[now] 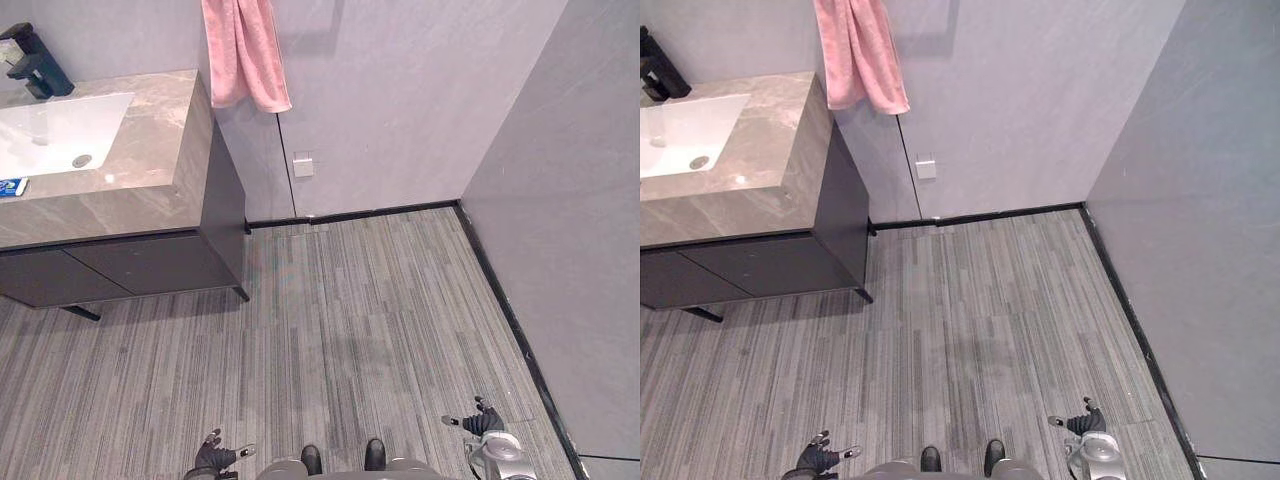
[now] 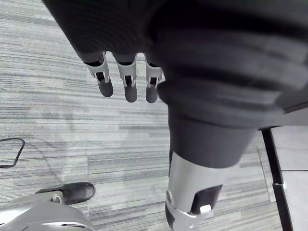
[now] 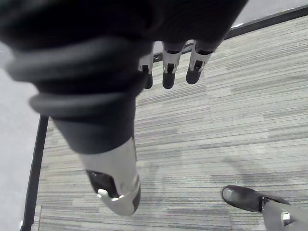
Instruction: Organize washtable
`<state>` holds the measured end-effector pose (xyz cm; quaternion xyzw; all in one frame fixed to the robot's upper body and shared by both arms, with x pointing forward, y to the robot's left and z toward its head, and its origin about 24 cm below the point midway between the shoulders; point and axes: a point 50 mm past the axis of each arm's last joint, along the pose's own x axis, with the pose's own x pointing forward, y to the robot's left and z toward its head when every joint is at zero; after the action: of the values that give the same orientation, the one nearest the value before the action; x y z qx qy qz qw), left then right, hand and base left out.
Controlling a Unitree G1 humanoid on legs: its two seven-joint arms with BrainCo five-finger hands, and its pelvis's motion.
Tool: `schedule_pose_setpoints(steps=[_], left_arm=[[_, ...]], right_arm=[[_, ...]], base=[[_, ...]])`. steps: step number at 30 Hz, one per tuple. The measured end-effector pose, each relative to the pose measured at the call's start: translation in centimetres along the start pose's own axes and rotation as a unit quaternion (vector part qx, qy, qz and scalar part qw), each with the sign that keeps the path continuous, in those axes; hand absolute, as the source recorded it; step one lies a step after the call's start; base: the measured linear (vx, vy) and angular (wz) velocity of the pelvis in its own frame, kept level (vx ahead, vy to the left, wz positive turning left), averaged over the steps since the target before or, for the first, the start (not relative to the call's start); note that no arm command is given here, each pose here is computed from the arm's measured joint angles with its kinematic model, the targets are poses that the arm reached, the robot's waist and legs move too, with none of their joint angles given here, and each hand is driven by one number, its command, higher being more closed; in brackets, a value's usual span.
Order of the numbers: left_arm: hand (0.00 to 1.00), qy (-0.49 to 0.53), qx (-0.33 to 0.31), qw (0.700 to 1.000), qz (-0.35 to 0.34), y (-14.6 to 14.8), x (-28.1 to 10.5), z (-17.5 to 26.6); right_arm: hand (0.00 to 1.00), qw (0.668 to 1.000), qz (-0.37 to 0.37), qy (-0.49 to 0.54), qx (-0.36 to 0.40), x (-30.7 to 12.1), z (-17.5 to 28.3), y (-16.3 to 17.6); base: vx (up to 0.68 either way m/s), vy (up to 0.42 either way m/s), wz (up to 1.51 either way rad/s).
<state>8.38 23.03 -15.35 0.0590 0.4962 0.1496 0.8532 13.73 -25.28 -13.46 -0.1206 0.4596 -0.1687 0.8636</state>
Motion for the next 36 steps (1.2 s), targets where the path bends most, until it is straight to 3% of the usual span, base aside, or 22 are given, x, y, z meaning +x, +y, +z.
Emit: schedule_pose_setpoints(steps=[20,32,36], left_arm=[[0.00,-0.035,0.006,0.999,0.017,1.0,0.5,2.2],[0.00,-0.040,-0.026,0.999,-0.019,-2.2,0.6,3.2],[0.00,-0.065,-0.035,0.997,-0.018,-1.8,0.7,4.5]], right_arm=[[0.00,0.999,0.021,0.011,0.026,-0.1,0.3,1.8],[0.00,0.999,0.017,0.012,0.028,-0.2,0.1,1.6],[0.00,0.999,0.009,0.003,0.049,-0.2,0.6,1.8]], base=[[0.09,0.028,0.01],[0.46,-0.222,0.29],[0.38,-0.139,-0.06]])
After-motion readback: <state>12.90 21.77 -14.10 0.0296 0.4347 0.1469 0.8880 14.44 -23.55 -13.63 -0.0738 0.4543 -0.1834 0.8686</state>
